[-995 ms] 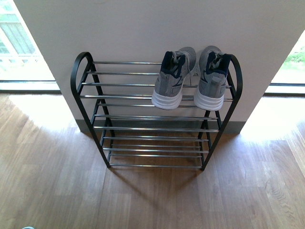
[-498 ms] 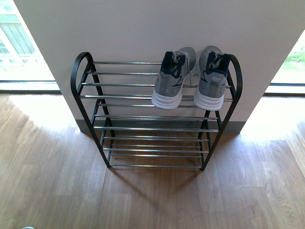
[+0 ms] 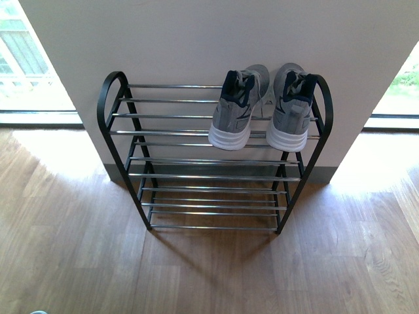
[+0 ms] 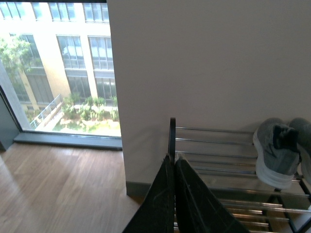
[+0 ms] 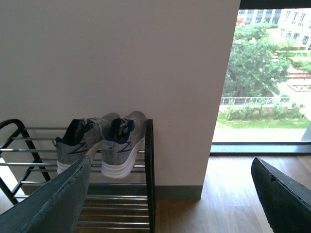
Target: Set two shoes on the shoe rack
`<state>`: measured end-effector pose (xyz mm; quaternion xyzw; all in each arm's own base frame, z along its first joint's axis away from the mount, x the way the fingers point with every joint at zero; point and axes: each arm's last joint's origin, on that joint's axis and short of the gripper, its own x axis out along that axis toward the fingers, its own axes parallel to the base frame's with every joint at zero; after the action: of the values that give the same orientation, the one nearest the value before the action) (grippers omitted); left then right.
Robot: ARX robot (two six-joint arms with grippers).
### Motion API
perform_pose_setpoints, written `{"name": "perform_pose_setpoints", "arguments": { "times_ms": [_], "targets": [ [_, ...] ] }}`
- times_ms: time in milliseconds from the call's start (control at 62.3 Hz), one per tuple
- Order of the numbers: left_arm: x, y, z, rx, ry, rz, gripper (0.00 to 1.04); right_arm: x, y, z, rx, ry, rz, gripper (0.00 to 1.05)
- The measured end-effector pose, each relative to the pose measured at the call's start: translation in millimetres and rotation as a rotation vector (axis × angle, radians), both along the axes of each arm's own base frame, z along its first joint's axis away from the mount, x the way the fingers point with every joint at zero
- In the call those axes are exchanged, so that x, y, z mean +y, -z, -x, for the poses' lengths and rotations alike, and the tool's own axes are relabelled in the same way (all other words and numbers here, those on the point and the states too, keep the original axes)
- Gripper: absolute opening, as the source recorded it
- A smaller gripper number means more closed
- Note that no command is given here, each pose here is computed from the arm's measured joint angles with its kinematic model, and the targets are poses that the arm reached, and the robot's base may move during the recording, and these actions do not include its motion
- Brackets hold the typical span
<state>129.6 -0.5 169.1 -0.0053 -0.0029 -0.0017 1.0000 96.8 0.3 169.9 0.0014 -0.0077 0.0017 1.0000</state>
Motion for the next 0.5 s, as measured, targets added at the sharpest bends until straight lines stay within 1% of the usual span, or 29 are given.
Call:
{"name": "perform_pose_setpoints", "arguments": {
  "times_ms": [498],
  "targets": [
    [0.1, -2.0, 14.9, -0.008, 0.0, 0.0, 0.01, 0.0, 0.0, 0.0, 0.0, 0.0, 0.0, 0.96]
  ]
}}
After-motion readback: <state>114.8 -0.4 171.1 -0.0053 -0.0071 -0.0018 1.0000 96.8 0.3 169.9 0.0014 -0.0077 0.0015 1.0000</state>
